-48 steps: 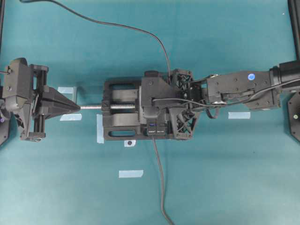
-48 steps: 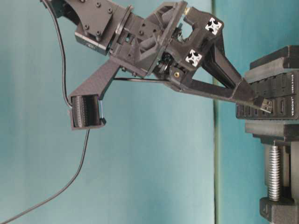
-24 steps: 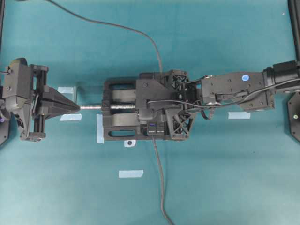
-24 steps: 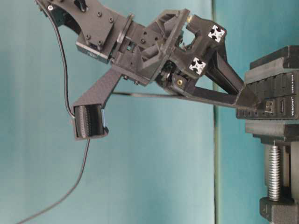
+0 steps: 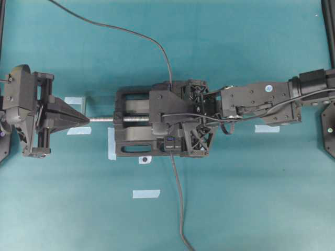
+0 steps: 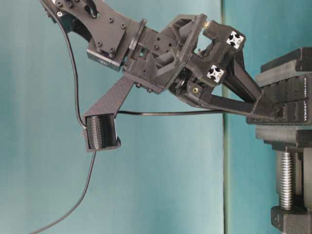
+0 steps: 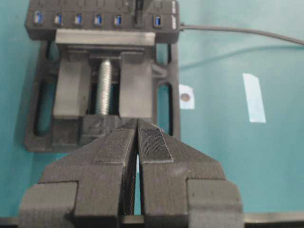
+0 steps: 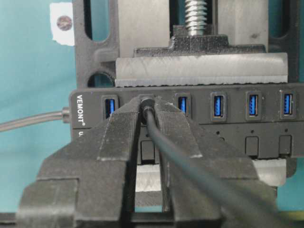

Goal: Insert the USB into the second port from the front of the fixed hub.
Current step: 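Push the held plug down into the second port with the right gripper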

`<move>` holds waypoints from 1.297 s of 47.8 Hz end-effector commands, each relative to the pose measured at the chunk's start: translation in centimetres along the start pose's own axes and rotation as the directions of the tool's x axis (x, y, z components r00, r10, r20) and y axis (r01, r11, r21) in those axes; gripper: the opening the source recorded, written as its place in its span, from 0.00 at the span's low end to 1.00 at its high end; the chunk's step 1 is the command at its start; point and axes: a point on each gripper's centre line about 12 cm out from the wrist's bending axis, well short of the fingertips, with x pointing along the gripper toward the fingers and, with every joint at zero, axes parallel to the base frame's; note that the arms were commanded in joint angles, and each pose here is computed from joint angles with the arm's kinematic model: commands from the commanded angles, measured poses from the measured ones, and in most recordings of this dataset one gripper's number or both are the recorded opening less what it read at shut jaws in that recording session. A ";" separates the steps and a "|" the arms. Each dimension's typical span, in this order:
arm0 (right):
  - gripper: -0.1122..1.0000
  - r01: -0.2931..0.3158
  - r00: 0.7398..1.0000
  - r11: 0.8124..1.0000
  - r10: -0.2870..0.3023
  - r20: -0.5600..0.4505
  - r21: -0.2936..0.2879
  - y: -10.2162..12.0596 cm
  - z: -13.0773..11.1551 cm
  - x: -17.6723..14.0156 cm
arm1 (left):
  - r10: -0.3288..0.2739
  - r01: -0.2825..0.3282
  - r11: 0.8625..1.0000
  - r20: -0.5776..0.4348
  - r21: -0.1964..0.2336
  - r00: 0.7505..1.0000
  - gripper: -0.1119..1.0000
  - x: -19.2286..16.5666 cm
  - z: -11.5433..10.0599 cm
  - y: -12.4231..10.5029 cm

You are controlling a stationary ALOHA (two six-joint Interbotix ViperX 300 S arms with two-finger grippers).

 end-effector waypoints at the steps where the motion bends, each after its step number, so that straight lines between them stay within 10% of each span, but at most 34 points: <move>1: 0.15 0.002 1.000 1.000 -0.002 0.000 -0.009 -0.1 0.1 -0.1 | -0.001 0.001 1.000 0.021 0.000 1.000 0.10 -0.1 0.6 0.0; 62: 0.15 -0.011 1.000 1.000 0.010 -0.029 -0.002 0.7 -0.2 0.1 | -0.001 0.001 1.000 0.023 0.000 1.000 0.10 -0.1 0.6 0.0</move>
